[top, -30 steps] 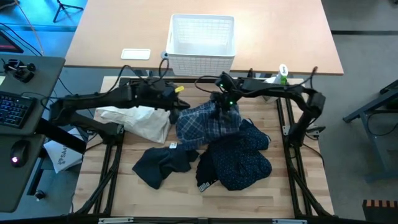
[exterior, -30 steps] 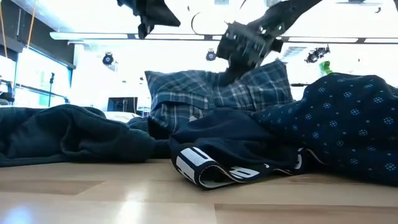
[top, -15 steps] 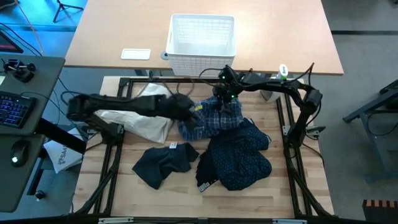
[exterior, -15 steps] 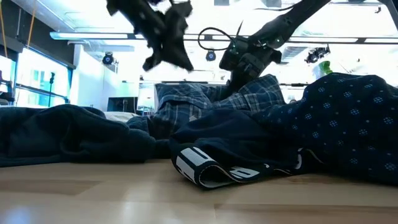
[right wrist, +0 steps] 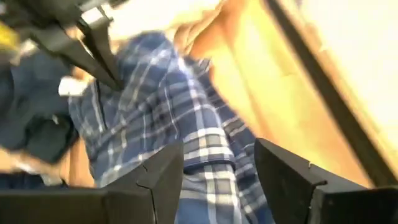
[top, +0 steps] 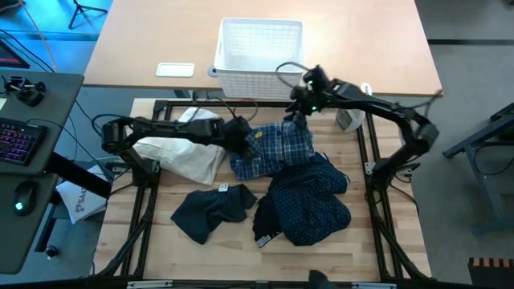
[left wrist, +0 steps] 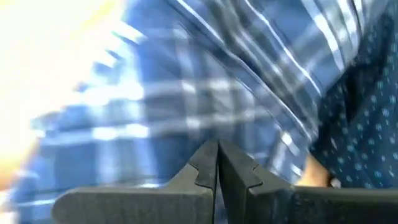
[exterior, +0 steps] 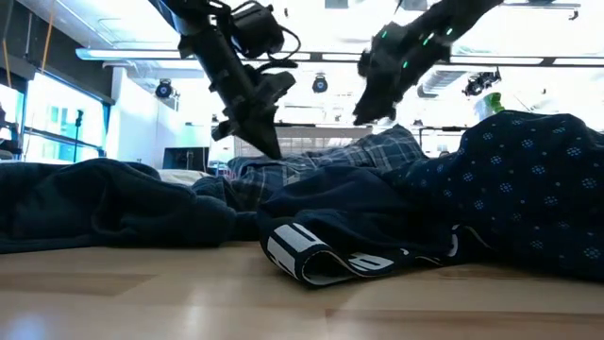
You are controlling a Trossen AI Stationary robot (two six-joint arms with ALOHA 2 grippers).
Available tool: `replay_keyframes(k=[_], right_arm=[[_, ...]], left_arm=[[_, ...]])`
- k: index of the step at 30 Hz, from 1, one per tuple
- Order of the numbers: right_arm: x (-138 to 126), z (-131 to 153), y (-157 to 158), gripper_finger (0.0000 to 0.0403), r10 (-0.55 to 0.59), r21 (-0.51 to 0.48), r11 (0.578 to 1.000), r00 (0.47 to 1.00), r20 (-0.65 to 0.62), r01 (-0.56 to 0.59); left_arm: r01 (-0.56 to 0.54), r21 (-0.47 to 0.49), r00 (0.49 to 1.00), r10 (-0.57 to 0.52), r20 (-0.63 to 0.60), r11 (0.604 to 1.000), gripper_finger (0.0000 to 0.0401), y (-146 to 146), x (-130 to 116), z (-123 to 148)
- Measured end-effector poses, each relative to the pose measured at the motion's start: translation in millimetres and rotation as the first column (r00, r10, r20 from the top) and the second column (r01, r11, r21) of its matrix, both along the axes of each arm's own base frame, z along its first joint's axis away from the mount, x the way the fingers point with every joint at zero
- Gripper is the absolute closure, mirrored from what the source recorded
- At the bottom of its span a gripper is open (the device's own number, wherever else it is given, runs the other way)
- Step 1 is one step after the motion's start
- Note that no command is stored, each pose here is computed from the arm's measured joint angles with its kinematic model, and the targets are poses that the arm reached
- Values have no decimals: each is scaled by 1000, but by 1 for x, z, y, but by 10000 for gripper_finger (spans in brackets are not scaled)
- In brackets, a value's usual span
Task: Fold laundry
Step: Fold the blue plaid flannel shirt
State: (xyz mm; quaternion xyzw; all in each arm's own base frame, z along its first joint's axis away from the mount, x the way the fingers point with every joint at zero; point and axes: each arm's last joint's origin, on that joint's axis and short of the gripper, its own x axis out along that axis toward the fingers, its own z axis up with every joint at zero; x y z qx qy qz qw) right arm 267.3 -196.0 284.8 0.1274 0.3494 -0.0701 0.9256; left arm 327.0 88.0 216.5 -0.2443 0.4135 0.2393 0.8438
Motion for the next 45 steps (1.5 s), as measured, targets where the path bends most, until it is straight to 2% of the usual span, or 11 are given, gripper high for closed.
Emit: replay_keyframes(k=[5, 11, 17, 21, 23, 27, 30, 34, 37, 40, 45], right_arm=[[-20, 37, 21, 227, 105, 73, 990, 982, 154, -117], [-19, 22, 38, 271, 239, 346, 896, 959, 150, -277], [4, -34, 14, 316, 104, 305, 951, 983, -150, -54], [12, -75, -12, 339, -205, 85, 962, 888, -411, 261], [15, -90, -20, 347, -278, 18, 947, 845, -456, 321], [17, -99, -22, 361, -283, 6, 945, 829, -482, 326], [9, -75, -16, 370, -318, 11, 933, 839, -441, 360], [2, -41, -7, 375, -275, 101, 943, 914, -299, 317], [7, -30, -1, 375, -102, 235, 963, 984, -145, 135], [13, -47, 3, 375, -36, 309, 949, 995, -93, 64], [10, -102, 19, 376, -151, 349, 908, 958, -244, 232]], left_arm=[[-12, 44, 999, 11, 35, 999, 401, 16, -12, 17], [156, -60, 980, -147, 137, 986, 401, 24, -13, 23], [176, -71, 984, -172, 52, 982, 401, 34, -8, -3], [169, 12, 985, -168, -46, 986, 401, 43, -6, -20], [202, 48, 976, -197, -92, 978, 401, 47, -5, -27], [223, 41, 963, -214, -162, 974, 401, 56, -17, -27], [197, 33, 966, -188, -176, 980, 401, 59, -31, -12], [209, 7, 975, -207, -76, 978, 401, 62, -41, 6], [263, -41, 963, -259, 79, 964, 401, 67, -36, 11], [301, -52, 950, -295, 98, 952, 401, 69, -27, 0], [384, -88, 921, -388, -29, 919, 401, 65, -13, -42]])
